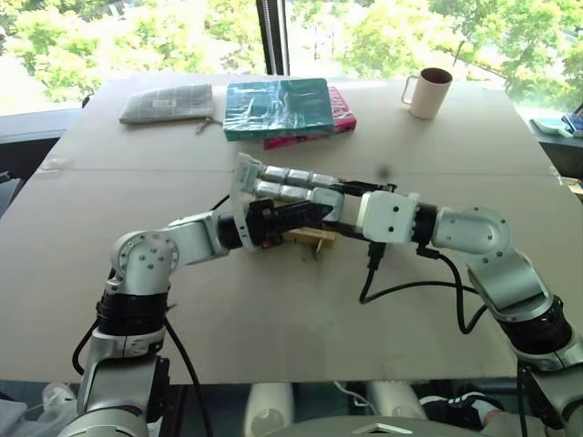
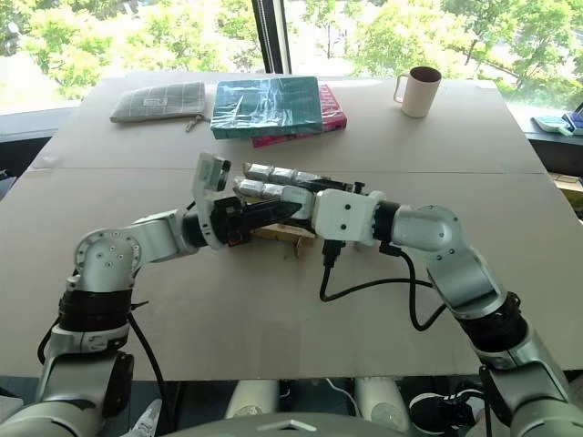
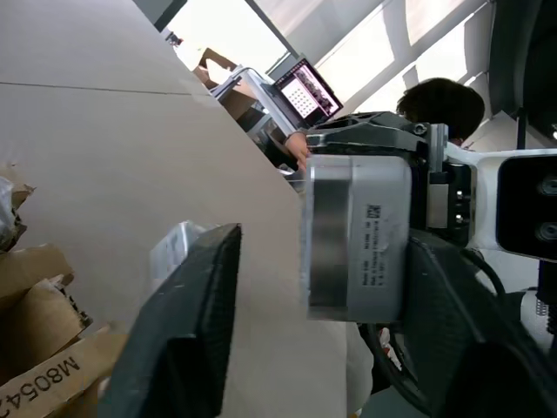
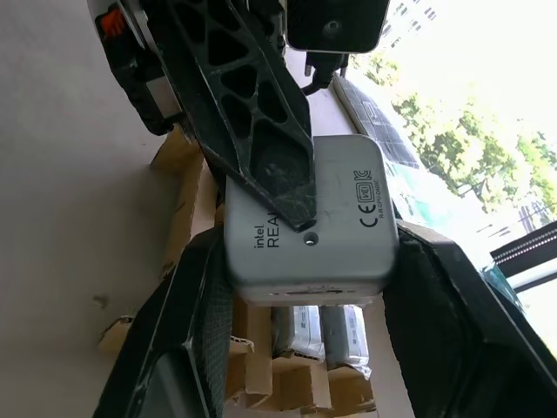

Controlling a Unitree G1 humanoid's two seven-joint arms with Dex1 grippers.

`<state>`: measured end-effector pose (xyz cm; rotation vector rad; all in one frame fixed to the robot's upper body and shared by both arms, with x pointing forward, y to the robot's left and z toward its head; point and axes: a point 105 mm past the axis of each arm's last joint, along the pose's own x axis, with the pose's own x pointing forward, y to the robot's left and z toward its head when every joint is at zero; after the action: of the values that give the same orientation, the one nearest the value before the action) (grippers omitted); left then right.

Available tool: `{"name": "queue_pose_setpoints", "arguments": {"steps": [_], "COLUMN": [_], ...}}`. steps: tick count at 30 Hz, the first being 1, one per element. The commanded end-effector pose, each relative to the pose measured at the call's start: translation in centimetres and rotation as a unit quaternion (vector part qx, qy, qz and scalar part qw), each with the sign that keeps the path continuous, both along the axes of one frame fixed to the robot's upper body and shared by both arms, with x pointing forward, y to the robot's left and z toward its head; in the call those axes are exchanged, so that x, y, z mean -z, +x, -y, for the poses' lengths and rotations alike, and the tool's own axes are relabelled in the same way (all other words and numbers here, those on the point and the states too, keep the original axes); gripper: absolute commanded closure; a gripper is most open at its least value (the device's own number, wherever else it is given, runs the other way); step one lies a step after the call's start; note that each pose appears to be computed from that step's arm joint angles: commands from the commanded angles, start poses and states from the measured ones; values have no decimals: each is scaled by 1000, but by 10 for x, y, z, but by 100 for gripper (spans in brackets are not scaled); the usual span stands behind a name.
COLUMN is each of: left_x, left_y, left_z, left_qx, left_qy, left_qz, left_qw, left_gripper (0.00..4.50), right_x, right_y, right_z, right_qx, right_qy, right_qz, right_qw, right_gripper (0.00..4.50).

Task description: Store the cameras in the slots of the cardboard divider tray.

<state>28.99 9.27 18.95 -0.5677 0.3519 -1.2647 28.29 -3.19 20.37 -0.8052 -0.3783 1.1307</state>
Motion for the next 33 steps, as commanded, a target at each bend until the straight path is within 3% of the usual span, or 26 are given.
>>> {"name": "queue_pose_setpoints", "arguments": {"steps": [1, 2, 4, 8, 13, 22, 33], "left_x": [-13, -15, -20, -25, -30, -15, -6], "left_y": [1, 1, 6, 21, 43, 75, 86], "left_z": [-1, -2, -9, -29, -61, -72, -49], "left_qx": [-1, -1, -9, -9, 69, 167, 210], "left_qy": [-2, -1, 21, 108, 226, 373, 396], "left_qz": [25, 31, 58, 156, 250, 309, 341], "left_qw": [1000, 1000, 998, 982, 939, 859, 826], "left_gripper": [369, 368, 368, 368, 368, 368, 368], "right_x": [-16, -16, -15, -9, -16, -19, -14], "right_y": [-11, -11, -9, -15, -38, -51, -64], "right_z": [-9, -7, 1, 28, 58, 67, 69], "right_qx": [-36, -33, -17, 12, 24, 64, 82], "right_qy": [10, 13, 35, 76, 122, 139, 133], "right_qz": [26, 12, -14, -94, -148, -152, -150], "right_qw": [999, 999, 999, 993, 981, 976, 976], "right_gripper": [260, 260, 160, 3, 3, 3, 3]}}
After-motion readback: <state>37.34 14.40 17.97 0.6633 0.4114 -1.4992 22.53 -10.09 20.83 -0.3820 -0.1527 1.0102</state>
